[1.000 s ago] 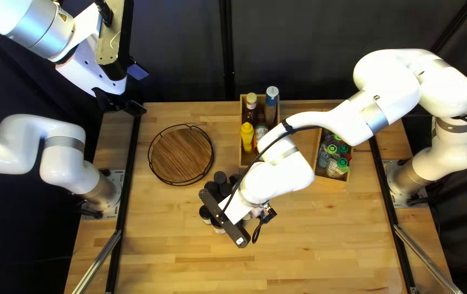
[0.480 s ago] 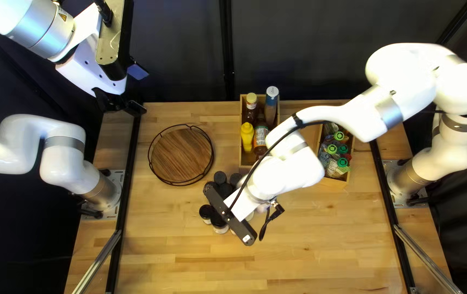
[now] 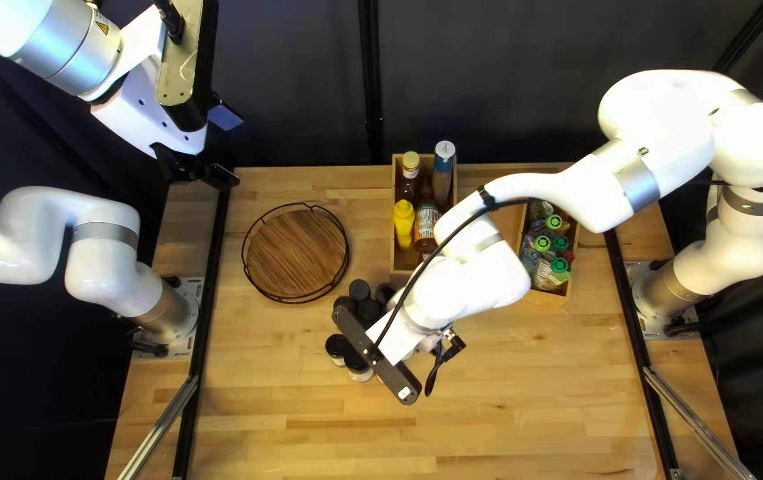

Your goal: Separate condiments, baby food and spices and place it in 3 different racks/containers

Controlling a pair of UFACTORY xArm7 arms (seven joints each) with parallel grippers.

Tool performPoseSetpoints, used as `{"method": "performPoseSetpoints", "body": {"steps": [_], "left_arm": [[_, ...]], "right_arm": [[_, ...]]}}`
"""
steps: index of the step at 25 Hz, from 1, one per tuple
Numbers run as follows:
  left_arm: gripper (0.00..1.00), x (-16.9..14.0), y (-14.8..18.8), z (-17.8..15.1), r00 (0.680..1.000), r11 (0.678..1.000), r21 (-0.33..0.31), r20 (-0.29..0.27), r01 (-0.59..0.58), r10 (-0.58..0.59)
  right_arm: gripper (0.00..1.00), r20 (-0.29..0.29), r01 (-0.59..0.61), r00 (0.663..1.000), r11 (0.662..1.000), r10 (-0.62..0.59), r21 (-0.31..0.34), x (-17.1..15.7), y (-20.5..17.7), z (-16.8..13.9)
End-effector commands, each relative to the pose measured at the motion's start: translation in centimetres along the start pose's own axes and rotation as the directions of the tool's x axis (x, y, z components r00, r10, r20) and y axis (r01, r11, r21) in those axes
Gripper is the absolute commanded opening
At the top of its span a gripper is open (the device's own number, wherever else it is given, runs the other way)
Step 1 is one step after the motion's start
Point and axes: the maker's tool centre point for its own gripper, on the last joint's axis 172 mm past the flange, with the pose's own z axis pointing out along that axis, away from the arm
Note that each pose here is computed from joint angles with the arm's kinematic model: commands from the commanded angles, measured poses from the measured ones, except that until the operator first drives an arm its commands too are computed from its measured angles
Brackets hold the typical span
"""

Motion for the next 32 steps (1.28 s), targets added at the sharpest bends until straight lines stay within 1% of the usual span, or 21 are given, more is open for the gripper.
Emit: {"method": "performPoseSetpoints", "body": {"steps": [1,2,3,5,6,11,14,19,21,24,28,32], "left_arm": [[1.0,0.0,0.0,0.0,1.0,1.0,0.0,0.0,0.0,0.0],[1.0,0.0,0.0,0.0,1.0,1.0,0.0,0.0,0.0,0.0],[1.0,0.0,0.0,0.0,1.0,1.0,0.0,0.0,0.0,0.0],[1.0,0.0,0.0,0.0,1.0,1.0,0.0,0.0,0.0,0.0],[1.0,0.0,0.0,0.0,1.0,1.0,0.0,0.0,0.0,0.0],[1.0,0.0,0.0,0.0,1.0,1.0,0.0,0.0,0.0,0.0],[1.0,0.0,0.0,0.0,1.0,1.0,0.0,0.0,0.0,0.0],[1.0,0.0,0.0,0.0,1.0,1.0,0.0,0.0,0.0,0.0],[1.0,0.0,0.0,0.0,1.0,1.0,0.0,0.0,0.0,0.0],[1.0,0.0,0.0,0.0,1.0,1.0,0.0,0.0,0.0,0.0],[1.0,0.0,0.0,0.0,1.0,1.0,0.0,0.0,0.0,0.0],[1.0,0.0,0.0,0.0,1.0,1.0,0.0,0.0,0.0,0.0]], "right_arm": [[1.0,0.003,0.007,1.0,1.0,-0.007,0.001,0.1,0.1,1.4],[1.0,0.003,0.007,1.0,1.0,-0.007,0.002,0.0,0.0,1.8],[0.98,0.003,0.006,1.0,1.0,-0.006,0.002,-0.1,0.0,2.0],[0.01,0.0,0.003,1.0,1.0,-0.003,0.001,-0.1,-0.1,2.1],[0.0,-0.002,0.003,1.0,1.0,-0.003,0.0,-0.1,-0.1,2.0],[0.0,-0.008,0.005,1.0,1.0,-0.005,-0.007,-0.3,-0.4,1.6],[0.0,-0.017,0.003,1.0,1.0,-0.004,-0.015,-0.9,-0.7,0.2],[0.0,-0.032,-0.018,0.999,0.998,0.016,-0.055,-2.9,-0.3,-4.5],[0.0,-0.04,-0.037,0.999,0.997,0.034,-0.071,-4.1,0.7,-5.9],[0.0,-0.059,-0.095,0.994,0.991,0.09,-0.091,-6.4,3.6,-7.3],[0.0,-0.082,-0.165,0.984,0.981,0.157,-0.102,-9.2,7.0,-7.9],[0.0,-0.098,-0.21,0.975,0.972,0.2,-0.104,-11.2,9.4,-7.9]]}}
